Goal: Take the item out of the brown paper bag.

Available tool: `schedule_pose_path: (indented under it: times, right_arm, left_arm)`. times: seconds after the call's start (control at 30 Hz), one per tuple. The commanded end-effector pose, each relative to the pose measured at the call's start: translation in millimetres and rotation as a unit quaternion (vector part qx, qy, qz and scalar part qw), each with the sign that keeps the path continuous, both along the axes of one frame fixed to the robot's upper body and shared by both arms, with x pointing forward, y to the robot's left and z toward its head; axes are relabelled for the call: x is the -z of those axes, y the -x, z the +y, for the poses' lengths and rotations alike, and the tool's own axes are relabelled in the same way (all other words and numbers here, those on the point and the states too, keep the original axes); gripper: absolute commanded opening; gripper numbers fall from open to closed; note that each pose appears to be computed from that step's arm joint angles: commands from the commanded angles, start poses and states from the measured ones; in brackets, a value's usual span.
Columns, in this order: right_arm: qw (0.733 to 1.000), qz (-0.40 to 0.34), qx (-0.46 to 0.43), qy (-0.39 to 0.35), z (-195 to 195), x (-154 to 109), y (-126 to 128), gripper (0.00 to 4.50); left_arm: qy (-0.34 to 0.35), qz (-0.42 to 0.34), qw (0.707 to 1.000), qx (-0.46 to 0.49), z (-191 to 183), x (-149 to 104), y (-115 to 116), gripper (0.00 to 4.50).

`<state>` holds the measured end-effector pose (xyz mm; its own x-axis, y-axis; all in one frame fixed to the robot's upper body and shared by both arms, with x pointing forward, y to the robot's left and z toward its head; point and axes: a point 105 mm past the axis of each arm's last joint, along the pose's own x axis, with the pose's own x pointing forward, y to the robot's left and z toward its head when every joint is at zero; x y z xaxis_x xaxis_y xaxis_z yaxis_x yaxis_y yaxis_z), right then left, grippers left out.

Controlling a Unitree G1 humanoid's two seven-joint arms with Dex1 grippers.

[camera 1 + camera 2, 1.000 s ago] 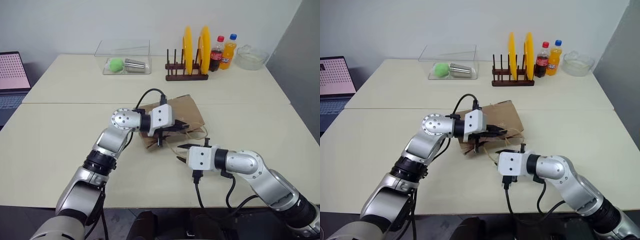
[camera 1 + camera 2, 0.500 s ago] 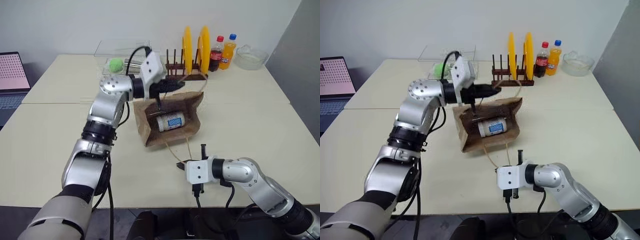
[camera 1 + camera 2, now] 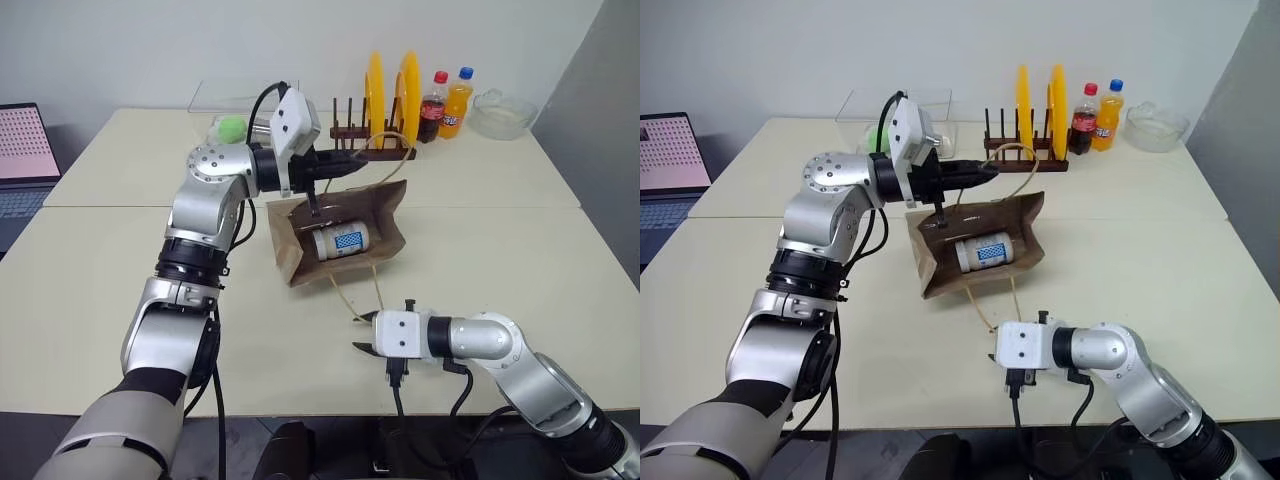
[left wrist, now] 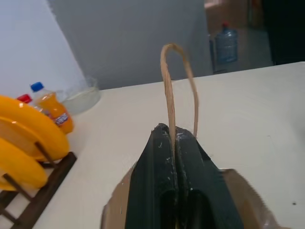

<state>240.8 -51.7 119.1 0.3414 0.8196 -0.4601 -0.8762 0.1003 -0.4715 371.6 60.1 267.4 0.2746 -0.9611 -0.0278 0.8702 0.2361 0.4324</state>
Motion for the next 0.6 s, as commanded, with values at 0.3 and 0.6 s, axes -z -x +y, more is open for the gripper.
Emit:
schedule_pose_path:
  times: [0.3,0.6]
  right_arm:
    - [0.993,0.075,0.036,-0.078,-54,-81,8,1.99]
    - [0.993,-0.089,0.065,-0.045,-6,-83,-64,1.99]
  left_arm:
    - [-0.002,-0.030,0.999,0.017,0,-11,14,0.00]
    - [0.009,-0.036,0.999,0.013,5,-20,14,0.00]
